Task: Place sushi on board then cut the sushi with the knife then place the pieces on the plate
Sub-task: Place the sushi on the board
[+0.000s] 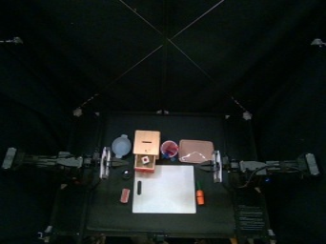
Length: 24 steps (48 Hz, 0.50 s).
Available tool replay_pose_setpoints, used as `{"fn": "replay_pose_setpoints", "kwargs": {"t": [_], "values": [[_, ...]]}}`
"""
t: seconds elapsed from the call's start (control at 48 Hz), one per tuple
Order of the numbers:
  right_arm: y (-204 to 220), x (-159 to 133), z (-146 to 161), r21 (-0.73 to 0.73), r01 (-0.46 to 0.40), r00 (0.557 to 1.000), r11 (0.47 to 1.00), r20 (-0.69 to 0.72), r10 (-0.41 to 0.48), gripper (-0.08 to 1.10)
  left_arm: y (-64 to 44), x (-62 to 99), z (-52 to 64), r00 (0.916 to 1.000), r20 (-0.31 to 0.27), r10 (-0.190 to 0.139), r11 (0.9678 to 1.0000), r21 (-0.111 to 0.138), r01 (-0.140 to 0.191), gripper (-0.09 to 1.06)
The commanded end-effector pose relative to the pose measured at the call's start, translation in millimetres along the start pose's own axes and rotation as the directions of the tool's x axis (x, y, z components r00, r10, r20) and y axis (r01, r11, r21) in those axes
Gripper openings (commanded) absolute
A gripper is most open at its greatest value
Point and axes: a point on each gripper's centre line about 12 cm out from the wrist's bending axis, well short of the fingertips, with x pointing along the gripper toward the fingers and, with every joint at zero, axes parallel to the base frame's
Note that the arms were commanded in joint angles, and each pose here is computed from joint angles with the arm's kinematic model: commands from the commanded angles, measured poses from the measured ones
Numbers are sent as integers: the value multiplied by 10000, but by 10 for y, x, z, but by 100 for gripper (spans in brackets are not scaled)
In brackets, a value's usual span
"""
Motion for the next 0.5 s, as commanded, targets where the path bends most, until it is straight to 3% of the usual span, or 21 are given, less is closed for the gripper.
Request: {"fn": "replay_pose_setpoints", "kwargs": {"t": [0.021,0.146,0.292,0.396,0.5], "values": [[-69,67,5,-130,323,9993,9994,-168,-326,5,-1,30,-7,10000,-77,-21,9998,195,22,3],[-153,268,-35,-32,668,9948,9978,-765,-668,5,-5,25,-32,9999,-138,-40,9998,208,43,3],[-179,903,102,-117,593,9742,9982,-2175,-604,5,-2,19,-57,9998,-200,-25,9998,209,29,3],[-191,1386,108,-321,466,9050,9984,-4218,-558,5,11,16,-69,9997,-230,37,9998,213,-32,3],[-250,1682,105,-677,402,8271,9969,-5575,-713,5,20,11,-87,9996,-276,83,9997,216,-77,3]]}}
